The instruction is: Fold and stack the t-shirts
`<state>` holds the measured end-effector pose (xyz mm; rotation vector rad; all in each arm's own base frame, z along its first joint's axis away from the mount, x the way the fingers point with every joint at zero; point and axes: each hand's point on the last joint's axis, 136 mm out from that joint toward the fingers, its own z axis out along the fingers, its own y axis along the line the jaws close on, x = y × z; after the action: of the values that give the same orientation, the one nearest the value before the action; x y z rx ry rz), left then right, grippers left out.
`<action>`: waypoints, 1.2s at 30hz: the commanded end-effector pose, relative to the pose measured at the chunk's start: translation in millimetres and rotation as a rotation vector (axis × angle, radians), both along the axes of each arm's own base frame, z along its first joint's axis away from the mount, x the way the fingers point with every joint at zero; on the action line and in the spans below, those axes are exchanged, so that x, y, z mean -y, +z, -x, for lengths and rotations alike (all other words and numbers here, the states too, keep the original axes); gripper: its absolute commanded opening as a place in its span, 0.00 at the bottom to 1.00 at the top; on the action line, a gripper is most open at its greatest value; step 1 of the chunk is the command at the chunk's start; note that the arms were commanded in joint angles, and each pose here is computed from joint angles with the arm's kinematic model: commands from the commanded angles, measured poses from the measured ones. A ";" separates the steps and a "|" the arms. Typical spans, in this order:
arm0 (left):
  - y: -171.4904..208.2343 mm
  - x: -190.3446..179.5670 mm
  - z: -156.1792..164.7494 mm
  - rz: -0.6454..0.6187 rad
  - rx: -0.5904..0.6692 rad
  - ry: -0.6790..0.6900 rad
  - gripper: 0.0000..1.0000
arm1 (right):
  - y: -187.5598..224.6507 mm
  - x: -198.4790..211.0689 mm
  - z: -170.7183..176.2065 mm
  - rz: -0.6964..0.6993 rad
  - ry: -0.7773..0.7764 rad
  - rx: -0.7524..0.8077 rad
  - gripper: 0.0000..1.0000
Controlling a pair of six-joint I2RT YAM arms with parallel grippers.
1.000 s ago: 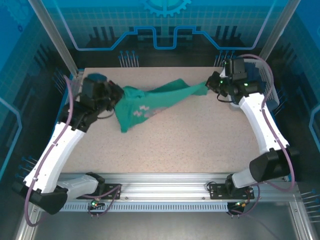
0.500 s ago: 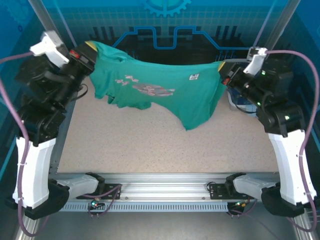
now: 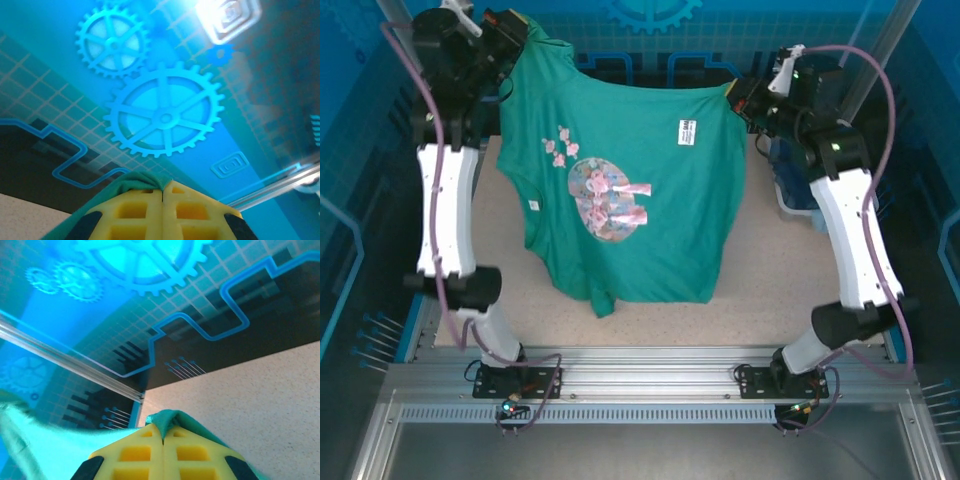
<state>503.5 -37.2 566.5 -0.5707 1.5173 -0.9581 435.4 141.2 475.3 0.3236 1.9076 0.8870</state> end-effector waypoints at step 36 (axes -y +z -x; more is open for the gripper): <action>-514.3 67.3 309.1 -0.001 -1.179 -0.124 0.00 | -406.5 -12.3 127.6 0.255 0.037 -0.956 0.00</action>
<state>183.4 -101.0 43.2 -1.1695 2.6596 -0.6677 305.6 162.4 76.1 0.6046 2.8693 0.6234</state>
